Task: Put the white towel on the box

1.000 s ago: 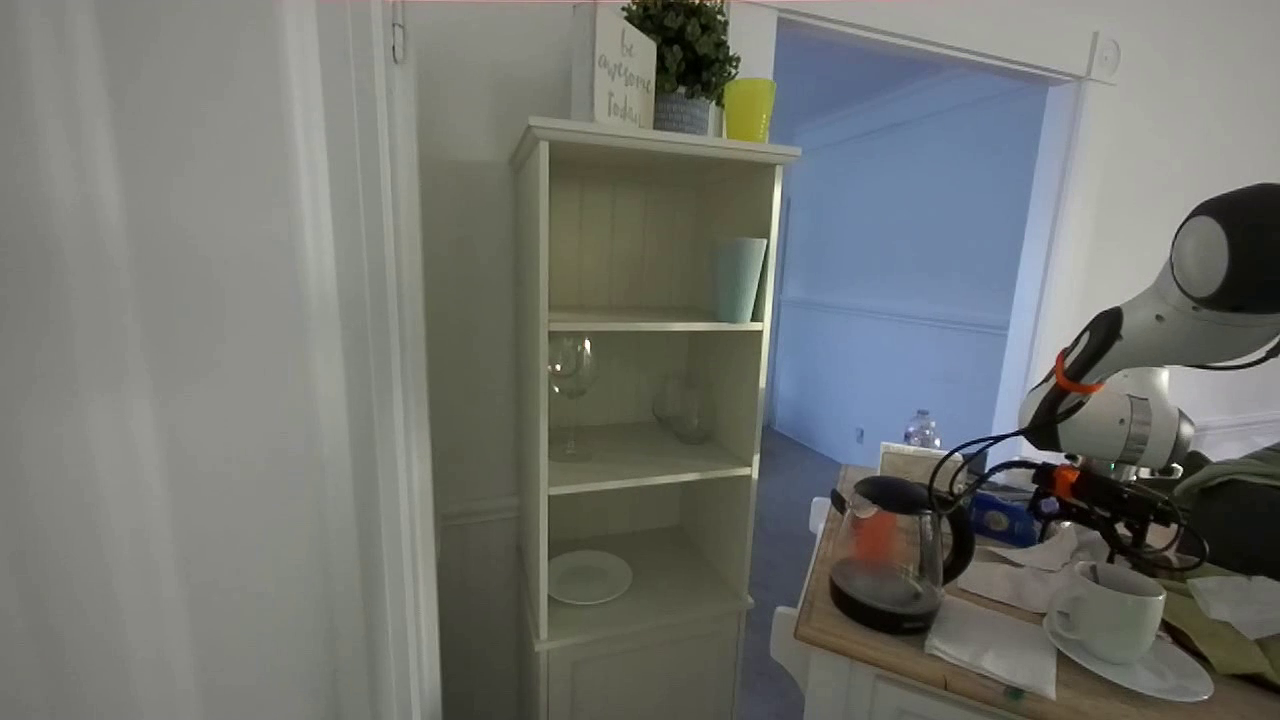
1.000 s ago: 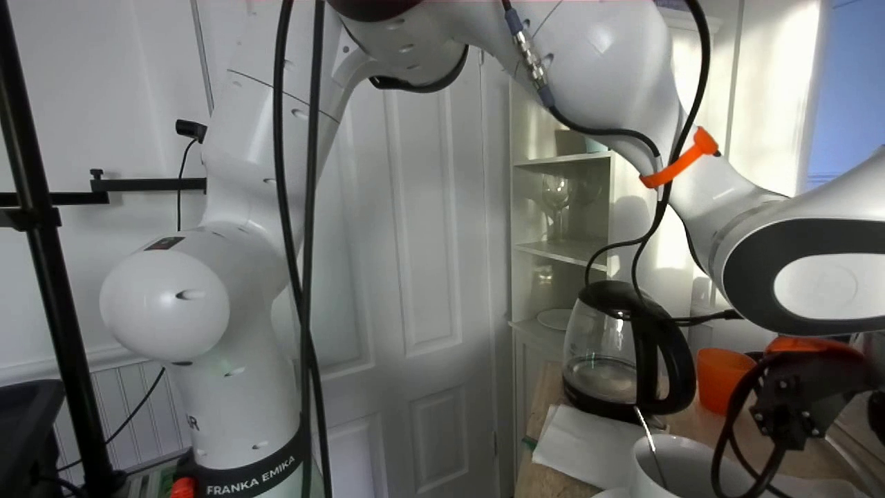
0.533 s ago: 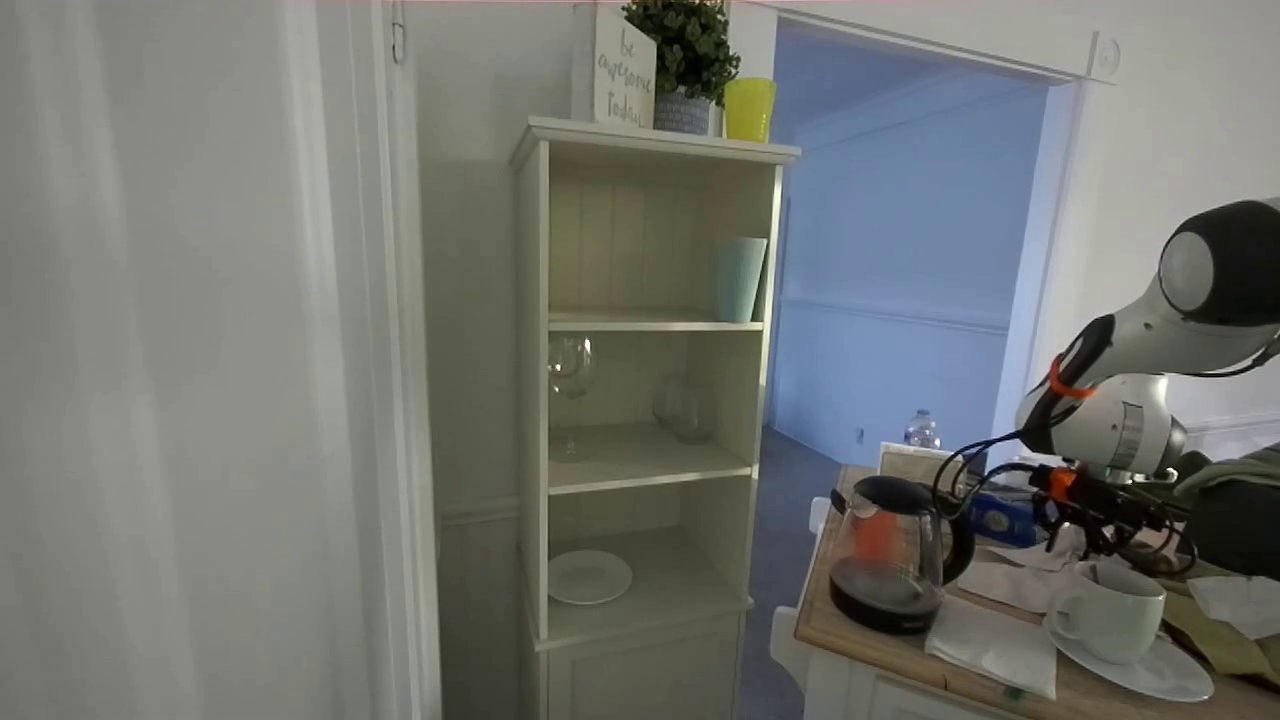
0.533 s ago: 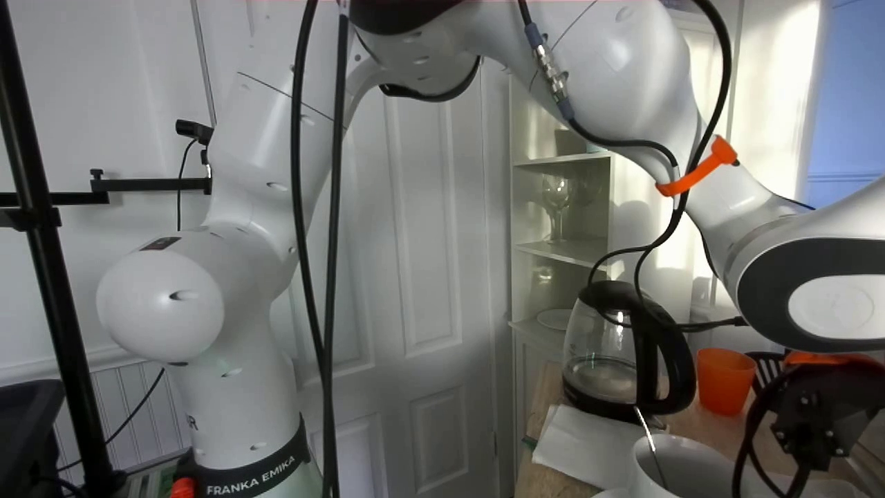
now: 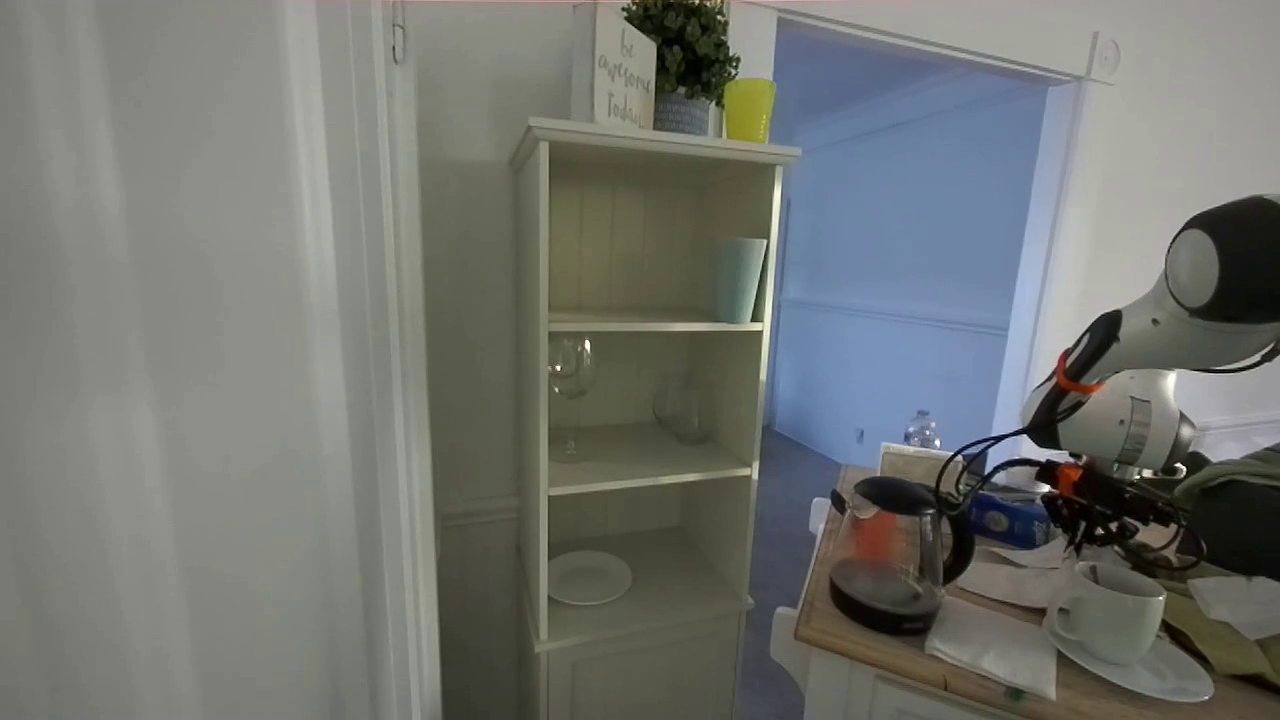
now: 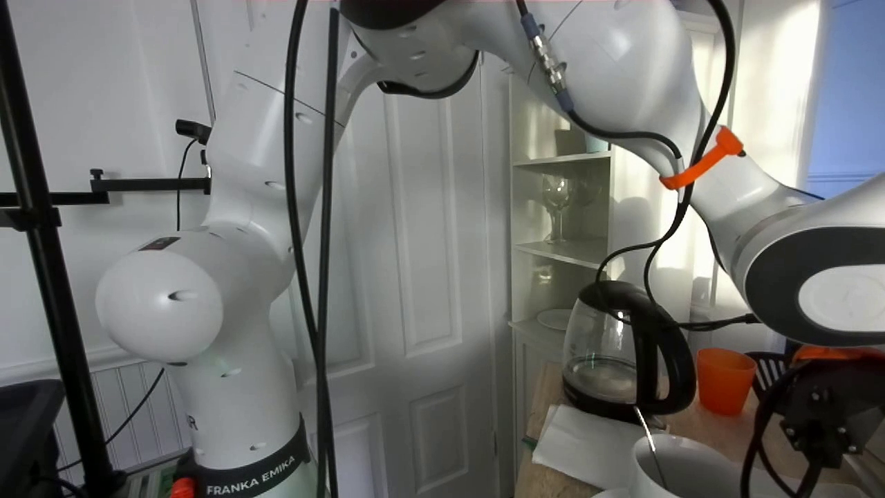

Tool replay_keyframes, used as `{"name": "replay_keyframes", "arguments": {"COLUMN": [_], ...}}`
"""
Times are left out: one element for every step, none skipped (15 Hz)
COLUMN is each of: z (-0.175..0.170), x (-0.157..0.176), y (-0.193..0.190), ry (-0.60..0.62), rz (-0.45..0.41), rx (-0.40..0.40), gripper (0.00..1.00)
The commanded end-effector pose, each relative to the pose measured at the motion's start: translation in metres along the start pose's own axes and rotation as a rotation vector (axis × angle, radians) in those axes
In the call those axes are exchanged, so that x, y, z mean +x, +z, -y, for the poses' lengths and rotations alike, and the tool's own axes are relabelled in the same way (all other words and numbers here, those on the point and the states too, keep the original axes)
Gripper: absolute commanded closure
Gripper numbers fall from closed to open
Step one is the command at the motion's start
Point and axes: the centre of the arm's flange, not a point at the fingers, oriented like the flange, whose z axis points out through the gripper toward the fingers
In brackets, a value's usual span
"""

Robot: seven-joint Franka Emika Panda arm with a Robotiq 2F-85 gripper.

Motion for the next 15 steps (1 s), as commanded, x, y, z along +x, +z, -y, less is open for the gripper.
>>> {"name": "replay_keyframes", "arguments": {"z": [-0.015,-0.019,-0.022,-0.025,-0.027,-0.028,-0.028,-0.027,-0.026,-0.024,-0.022,-0.019,-0.016,-0.012,-0.009], "x": [-0.003,-0.003,-0.002,-0.003,-0.002,-0.003,-0.003,-0.003,-0.003,-0.003,-0.002,0.0,0.002,0.004,0.006], "y": [-0.033,-0.042,-0.05,-0.061,-0.071,-0.083,-0.093,-0.105,-0.117,-0.131,-0.144,-0.158,-0.173,-0.186,-0.2], "ry": [0.024,0.025,0.031,0.032,0.032,0.034,0.033,0.04,0.036,0.039,0.043,0.046,0.058,0.067,0.079], "rz": [-0.002,-0.004,-0.007,-0.008,-0.01,-0.008,-0.01,-0.015,-0.016,-0.03,-0.048,-0.063,-0.087,-0.103,-0.124], "rx": [-0.001,-0.004,0.002,0.012,0.03,0.04,0.061,0.085,0.109,0.138,0.167,0.199,0.235,0.27,0.308], "gripper": [0.93,0.92,0.92,0.92,0.93,0.93,0.93,0.93,0.92,0.93,0.93,0.93,0.93,0.93,0.92]}}
